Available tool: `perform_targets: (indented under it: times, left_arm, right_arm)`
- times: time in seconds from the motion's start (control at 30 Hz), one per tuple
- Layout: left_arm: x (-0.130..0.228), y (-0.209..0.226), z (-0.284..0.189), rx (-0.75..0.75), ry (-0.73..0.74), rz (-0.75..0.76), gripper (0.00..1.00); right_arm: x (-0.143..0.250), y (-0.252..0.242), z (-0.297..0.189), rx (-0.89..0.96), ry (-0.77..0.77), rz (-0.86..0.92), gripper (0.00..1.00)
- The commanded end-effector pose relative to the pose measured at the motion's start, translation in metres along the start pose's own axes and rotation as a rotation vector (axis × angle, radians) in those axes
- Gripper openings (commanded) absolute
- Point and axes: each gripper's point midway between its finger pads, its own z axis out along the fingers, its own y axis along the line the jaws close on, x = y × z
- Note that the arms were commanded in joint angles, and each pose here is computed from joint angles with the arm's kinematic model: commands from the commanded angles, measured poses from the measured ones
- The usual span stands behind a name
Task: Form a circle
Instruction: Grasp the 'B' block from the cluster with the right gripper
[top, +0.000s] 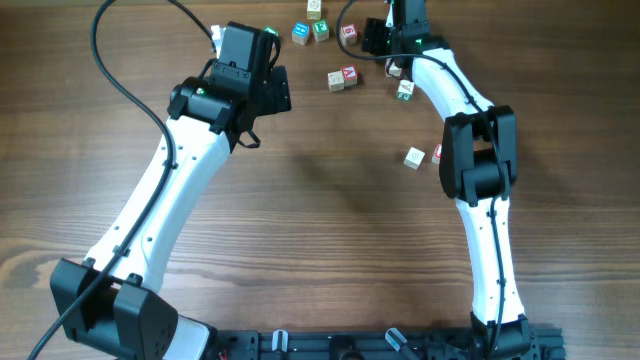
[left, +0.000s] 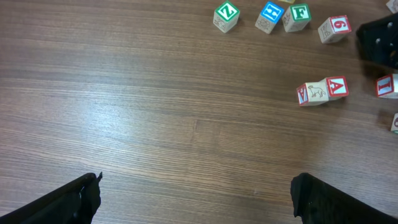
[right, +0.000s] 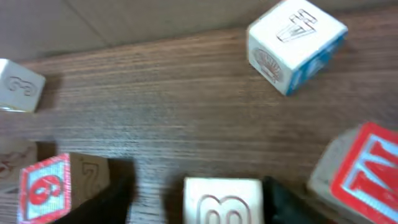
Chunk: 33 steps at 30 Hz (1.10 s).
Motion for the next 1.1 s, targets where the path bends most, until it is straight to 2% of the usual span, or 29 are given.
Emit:
perform_targets:
  times: [0.0,0.13,0.27,0.53,0.63,0.73,0.83,0.93,1.03,1.07]
  left_arm:
    - [0.002,0.001,0.002,0.001,0.007,-0.013,1.0]
    - [0.002,0.001,0.002,0.001,0.007,-0.013,1.0]
    - [0.002,0.001,0.002,0.0,0.007,-0.013,1.0]
    - [0.002,0.001,0.002,0.001,0.007,-0.013,1.0]
    - [0.002,0.001,0.002,0.001,0.007,-0.013,1.0]
    - [0.002,0.001,0.002,0.0,0.007,-0.013,1.0]
    - [0.002,0.001,0.002,0.0,0.007,-0.013,1.0]
    - [0.002,0.001,0.002,0.0,0.007,-0.013,1.0]
    - [0.002,0.001,0.002,0.001,0.007,-0.013,1.0]
    - [0.002,0.001,0.002,0.0,0.007,-0.013,1.0]
  right_arm:
    - [0.004,-0.013,0.002,0.073,0.014,-0.01,0.52]
    - [-0.029,-0.006,-0.026,0.067,-0.03,-0.01,0.4]
    - [-0.071,0.007,-0.076,0.053,-0.083,-0.009,0.2]
    - [-0.112,0.019,-0.177,0.072,-0.099,-0.081,0.16]
    - [-0.133,0.017,-0.248,0.119,-0.137,-0.082,0.16]
    - [-0.145,0.014,-0.34,0.162,-0.181,-0.076,0.17]
    - [-0.13,0.012,-0.45,0.17,-0.204,-0.069,0.18]
    - [-0.091,0.004,-0.524,0.177,-0.165,-0.011,0.2]
    - [-0.037,-0.01,-0.559,0.211,-0.038,0.086,0.2]
    - [-0.026,-0.011,-0.564,0.211,-0.011,0.105,0.14]
